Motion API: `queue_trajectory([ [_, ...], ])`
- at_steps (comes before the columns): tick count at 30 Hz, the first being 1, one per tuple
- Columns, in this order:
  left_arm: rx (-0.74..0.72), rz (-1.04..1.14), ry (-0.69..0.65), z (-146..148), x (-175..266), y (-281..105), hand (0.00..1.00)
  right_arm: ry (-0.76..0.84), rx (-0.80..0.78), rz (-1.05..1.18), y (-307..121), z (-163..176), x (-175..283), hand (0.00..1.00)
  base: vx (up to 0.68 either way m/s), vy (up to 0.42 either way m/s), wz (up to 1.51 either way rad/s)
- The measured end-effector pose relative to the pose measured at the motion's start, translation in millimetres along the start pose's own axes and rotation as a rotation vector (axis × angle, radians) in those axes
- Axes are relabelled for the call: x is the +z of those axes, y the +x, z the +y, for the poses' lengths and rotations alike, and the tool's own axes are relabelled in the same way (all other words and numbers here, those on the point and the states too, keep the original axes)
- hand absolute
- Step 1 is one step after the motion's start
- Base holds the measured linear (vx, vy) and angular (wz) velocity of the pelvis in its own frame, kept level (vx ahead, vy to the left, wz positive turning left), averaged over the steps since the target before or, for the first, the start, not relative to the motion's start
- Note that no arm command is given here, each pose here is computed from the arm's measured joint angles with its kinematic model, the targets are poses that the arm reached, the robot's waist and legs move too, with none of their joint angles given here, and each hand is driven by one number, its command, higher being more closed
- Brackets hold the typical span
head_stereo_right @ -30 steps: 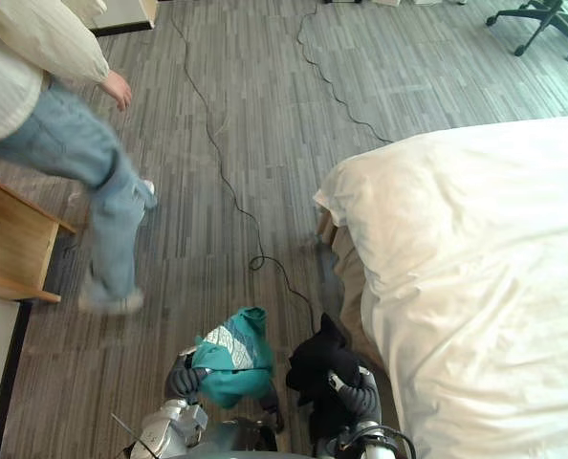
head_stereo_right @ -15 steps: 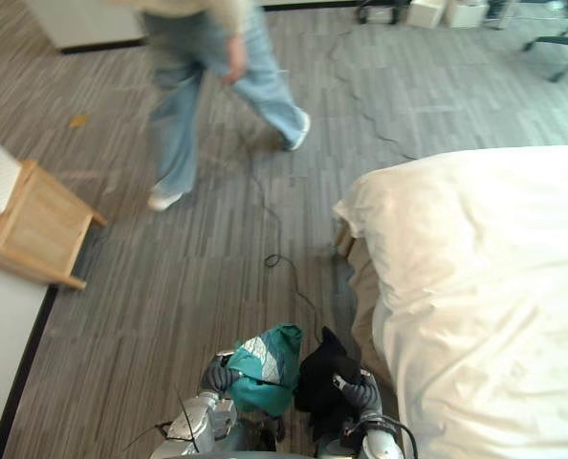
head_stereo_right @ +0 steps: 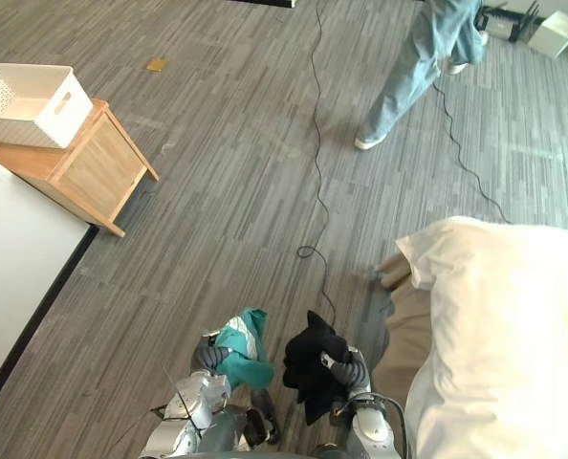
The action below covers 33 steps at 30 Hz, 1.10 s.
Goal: Tidy the bed and pick cloth on bed and put in laundry
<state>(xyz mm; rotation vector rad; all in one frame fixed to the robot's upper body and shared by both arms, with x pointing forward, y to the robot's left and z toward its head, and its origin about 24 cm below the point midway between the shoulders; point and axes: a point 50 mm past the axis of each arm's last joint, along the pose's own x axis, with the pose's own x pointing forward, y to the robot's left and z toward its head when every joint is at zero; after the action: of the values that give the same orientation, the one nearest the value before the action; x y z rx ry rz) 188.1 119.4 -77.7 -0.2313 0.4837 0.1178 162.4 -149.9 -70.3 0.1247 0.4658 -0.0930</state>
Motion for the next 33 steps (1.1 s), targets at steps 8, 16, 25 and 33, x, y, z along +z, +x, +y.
queue_trajectory([
  [8, 0.025, 0.009, 0.044, 7, -2, -2, 1.00, 0.024, 0.000, 0.033, -8, 4, -10, 1.00, 0.43, -0.119, 0.90],
  [16, -0.019, 0.013, 0.033, -16, 1, 9, 1.00, -0.036, 0.042, -0.030, 0, 6, 9, 1.00, 0.58, -0.390, 0.37],
  [25, 0.063, 0.120, -0.212, -5, -26, -8, 1.00, -0.119, 0.109, 0.008, -6, 4, 0, 1.00, 0.50, -0.260, -0.16],
  [33, 0.083, 0.110, -0.246, -1, -28, -19, 1.00, -0.163, 0.105, -0.002, 0, -2, 6, 1.00, 0.53, -0.064, 0.43],
])
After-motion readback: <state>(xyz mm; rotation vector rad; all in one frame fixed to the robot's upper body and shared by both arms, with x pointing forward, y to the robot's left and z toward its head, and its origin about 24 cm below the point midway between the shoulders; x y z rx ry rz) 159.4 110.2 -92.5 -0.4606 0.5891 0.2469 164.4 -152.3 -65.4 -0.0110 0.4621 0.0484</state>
